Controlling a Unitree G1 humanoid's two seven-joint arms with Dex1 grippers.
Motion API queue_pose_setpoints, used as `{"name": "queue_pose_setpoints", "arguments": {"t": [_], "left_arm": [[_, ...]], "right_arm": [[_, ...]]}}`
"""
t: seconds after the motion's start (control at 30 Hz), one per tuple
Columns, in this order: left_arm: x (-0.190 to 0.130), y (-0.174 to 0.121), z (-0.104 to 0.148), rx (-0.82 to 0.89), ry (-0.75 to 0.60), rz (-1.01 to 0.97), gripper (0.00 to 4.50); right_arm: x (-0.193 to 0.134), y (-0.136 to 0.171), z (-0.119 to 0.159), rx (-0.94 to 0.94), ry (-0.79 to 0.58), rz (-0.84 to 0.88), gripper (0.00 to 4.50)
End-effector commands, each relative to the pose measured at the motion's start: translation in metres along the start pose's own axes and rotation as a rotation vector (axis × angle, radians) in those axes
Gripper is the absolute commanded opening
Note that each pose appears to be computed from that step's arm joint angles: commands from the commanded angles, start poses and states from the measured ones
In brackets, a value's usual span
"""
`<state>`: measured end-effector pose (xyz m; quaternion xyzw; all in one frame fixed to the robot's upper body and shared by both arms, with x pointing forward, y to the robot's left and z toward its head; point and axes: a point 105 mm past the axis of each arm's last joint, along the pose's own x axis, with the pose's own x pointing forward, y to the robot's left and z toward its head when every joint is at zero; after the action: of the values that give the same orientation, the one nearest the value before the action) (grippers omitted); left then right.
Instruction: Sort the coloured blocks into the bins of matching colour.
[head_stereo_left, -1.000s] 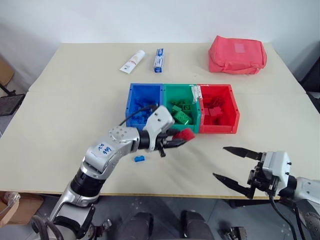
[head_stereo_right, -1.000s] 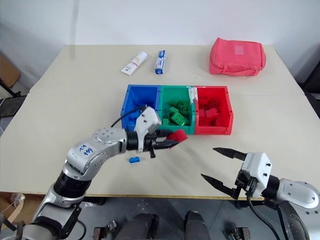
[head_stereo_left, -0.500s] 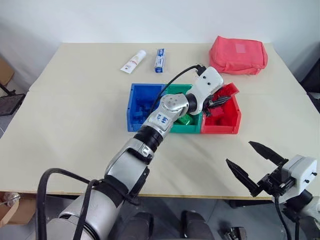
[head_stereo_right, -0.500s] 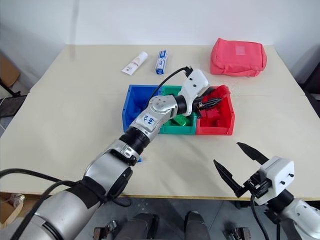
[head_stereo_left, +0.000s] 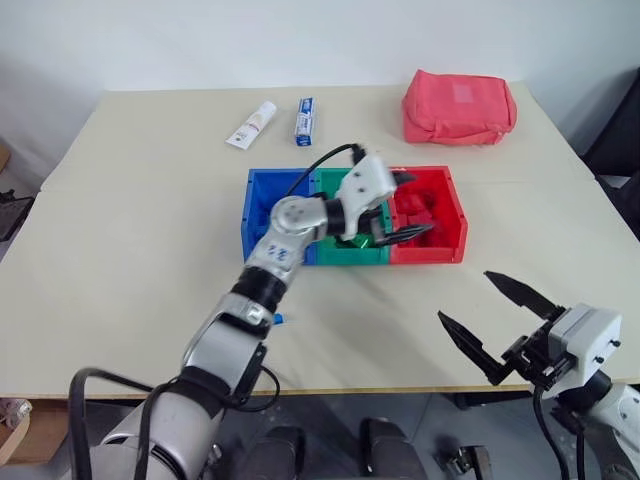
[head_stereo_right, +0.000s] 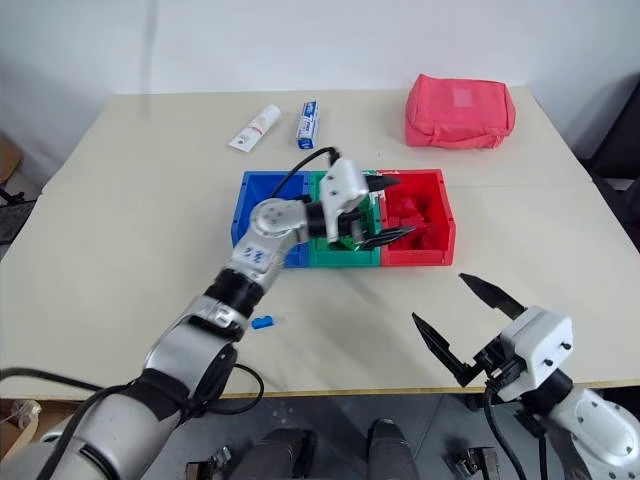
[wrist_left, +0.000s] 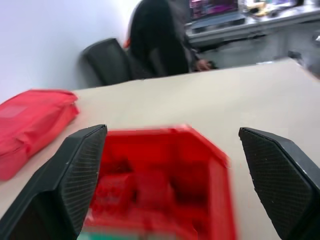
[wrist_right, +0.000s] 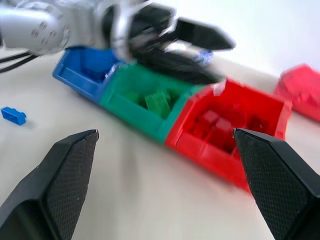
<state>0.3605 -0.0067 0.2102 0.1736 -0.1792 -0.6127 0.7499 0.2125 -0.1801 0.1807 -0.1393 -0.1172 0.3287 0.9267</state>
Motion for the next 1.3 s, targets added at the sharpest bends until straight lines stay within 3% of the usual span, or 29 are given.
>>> {"name": "queue_pose_setpoints", "arguments": {"t": [0.03, 0.13, 0.33, 0.47, 0.63, 0.73, 0.97, 1.07, 1.3], "left_arm": [[-0.05, -0.006, 0.021, 0.048, -0.065, -0.022, 4.49], [-0.128, -0.022, 0.005, 0.004, 0.08, 0.009, 4.49], [-0.218, -0.053, -0.014, -0.144, 0.362, 0.01, 4.49], [-0.254, -0.06, -0.019, -0.203, 0.467, 0.043, 4.49], [-0.238, -0.07, -0.021, -0.211, 0.454, 0.025, 4.49], [-0.216, -0.088, -0.032, -0.259, 0.522, -0.053, 4.49], [-0.166, -0.088, -0.058, -0.207, 0.619, -0.019, 4.49], [-0.16, -0.086, -0.065, -0.243, 0.639, 0.005, 3.91], [-0.165, -0.088, -0.075, -0.3, 0.756, -0.047, 1.79]], "right_arm": [[0.013, 0.014, 0.005, 0.007, -0.028, 0.164, 4.5], [0.028, 0.033, 0.0, 0.015, 0.001, 0.398, 4.5], [0.032, 0.039, -0.003, 0.003, 0.027, 0.587, 4.5], [0.031, 0.038, -0.005, -0.012, 0.044, 0.663, 4.5], [0.031, 0.034, -0.011, -0.016, 0.063, 0.699, 4.5], [0.03, 0.034, -0.015, -0.008, 0.082, 0.706, 4.5], [0.022, 0.038, -0.023, 0.006, 0.128, 0.687, 4.5], [0.018, 0.038, -0.024, 0.013, 0.147, 0.673, 4.5], [0.018, 0.04, -0.022, 0.019, 0.138, 0.632, 4.5]]}}
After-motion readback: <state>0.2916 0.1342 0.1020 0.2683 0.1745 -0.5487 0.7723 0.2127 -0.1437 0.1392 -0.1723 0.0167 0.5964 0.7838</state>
